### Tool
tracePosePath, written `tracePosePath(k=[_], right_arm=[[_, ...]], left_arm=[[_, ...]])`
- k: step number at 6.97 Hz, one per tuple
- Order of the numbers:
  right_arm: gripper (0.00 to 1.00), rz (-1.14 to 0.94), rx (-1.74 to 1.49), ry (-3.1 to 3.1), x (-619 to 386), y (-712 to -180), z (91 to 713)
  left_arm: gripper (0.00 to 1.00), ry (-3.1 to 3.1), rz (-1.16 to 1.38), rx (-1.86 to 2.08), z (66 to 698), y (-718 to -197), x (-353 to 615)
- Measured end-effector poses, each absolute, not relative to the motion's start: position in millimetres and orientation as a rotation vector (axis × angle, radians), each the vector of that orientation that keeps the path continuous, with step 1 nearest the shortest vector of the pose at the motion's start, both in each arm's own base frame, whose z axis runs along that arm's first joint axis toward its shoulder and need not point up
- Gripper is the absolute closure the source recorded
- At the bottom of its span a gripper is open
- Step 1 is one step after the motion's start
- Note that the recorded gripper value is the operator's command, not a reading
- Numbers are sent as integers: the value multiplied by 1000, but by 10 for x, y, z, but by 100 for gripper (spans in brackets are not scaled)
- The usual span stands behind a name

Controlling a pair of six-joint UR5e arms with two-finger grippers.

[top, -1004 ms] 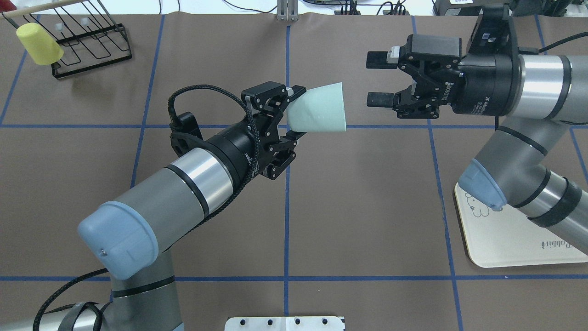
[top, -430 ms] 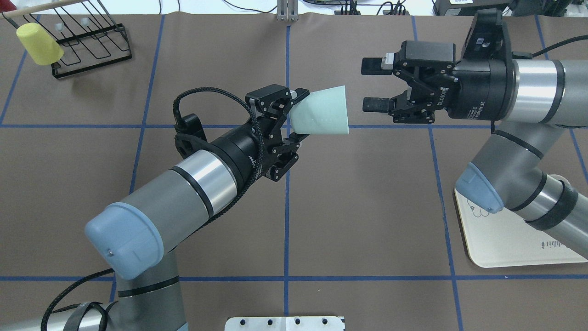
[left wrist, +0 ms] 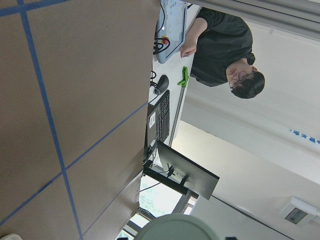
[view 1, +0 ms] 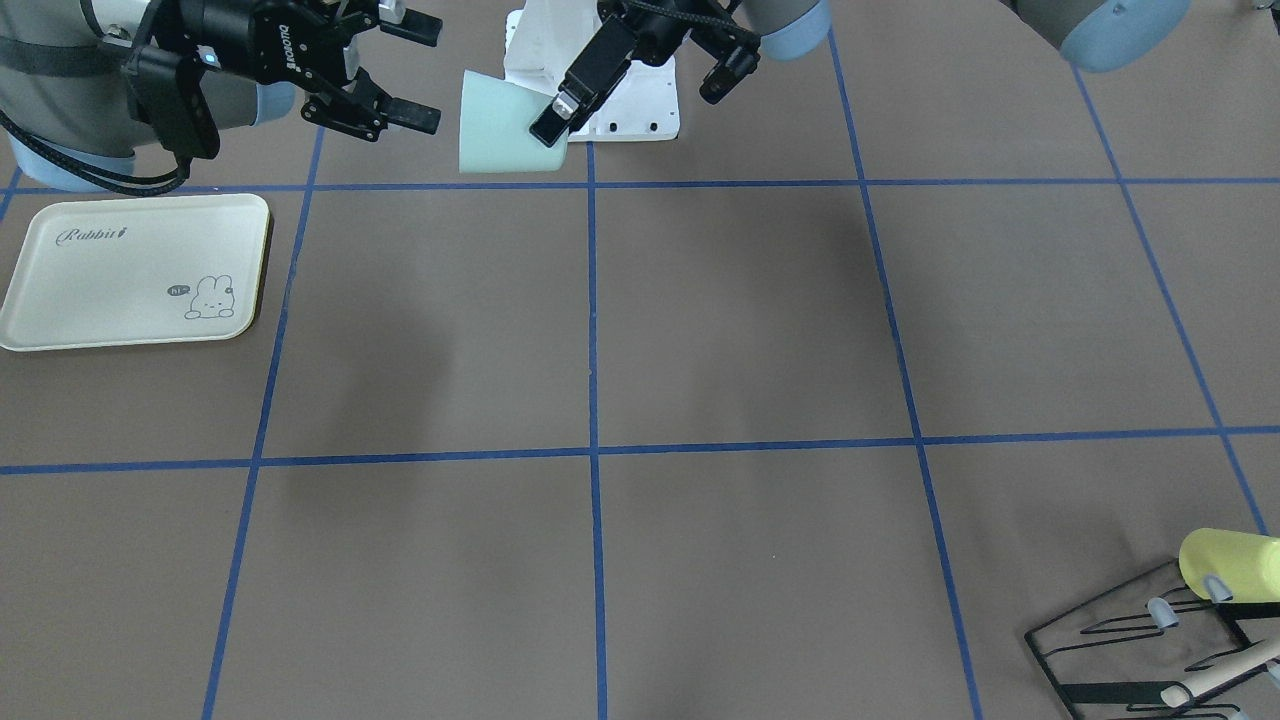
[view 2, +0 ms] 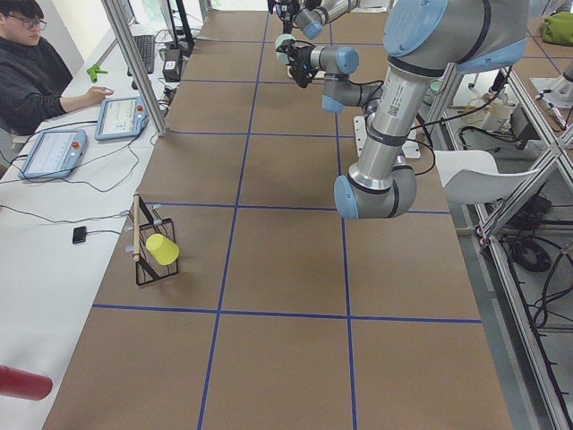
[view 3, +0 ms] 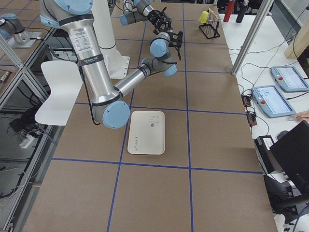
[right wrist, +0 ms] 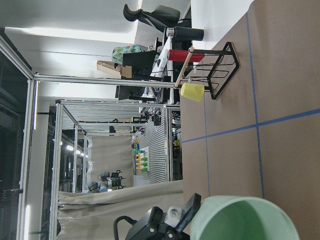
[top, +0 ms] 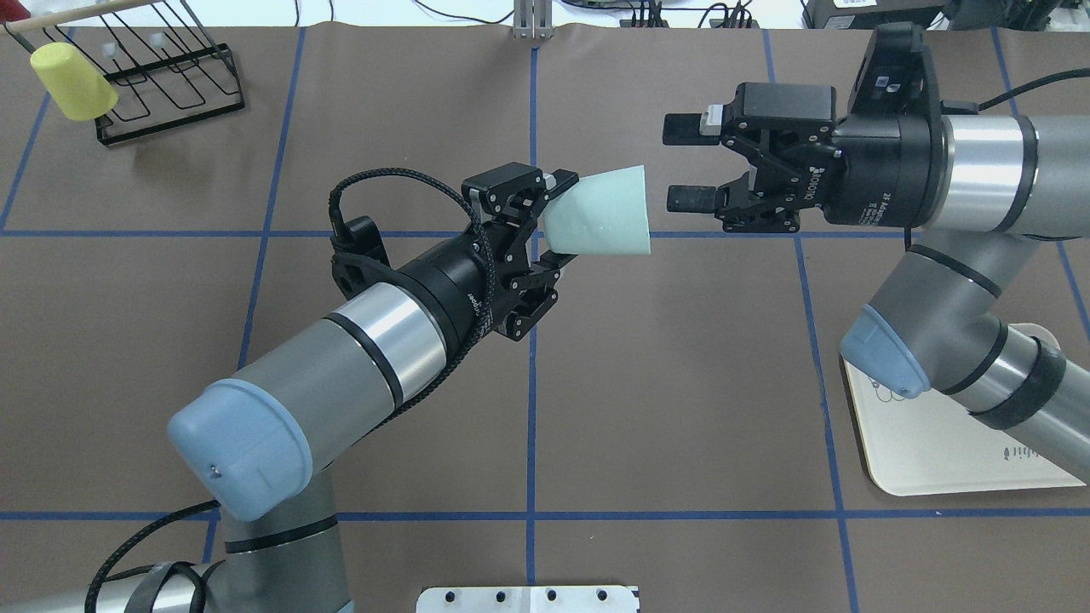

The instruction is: Left arm grabs green cup and hands to right arm on tray

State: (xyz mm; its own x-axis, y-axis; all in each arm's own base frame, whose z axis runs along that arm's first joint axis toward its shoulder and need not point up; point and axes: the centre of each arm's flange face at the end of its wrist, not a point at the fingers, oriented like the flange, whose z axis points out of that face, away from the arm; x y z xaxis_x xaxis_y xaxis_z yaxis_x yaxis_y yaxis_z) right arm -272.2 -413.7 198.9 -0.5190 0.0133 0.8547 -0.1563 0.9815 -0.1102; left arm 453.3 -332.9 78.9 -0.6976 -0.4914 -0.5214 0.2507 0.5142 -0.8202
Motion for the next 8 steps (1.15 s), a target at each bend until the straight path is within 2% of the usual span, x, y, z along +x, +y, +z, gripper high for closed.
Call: tracePosePath(k=[8], right_arm=[[9, 204, 81, -2105, -2817, -4113, 1995]], left_arm=[[68, 1977, -1235, -217, 771, -3273, 4744]])
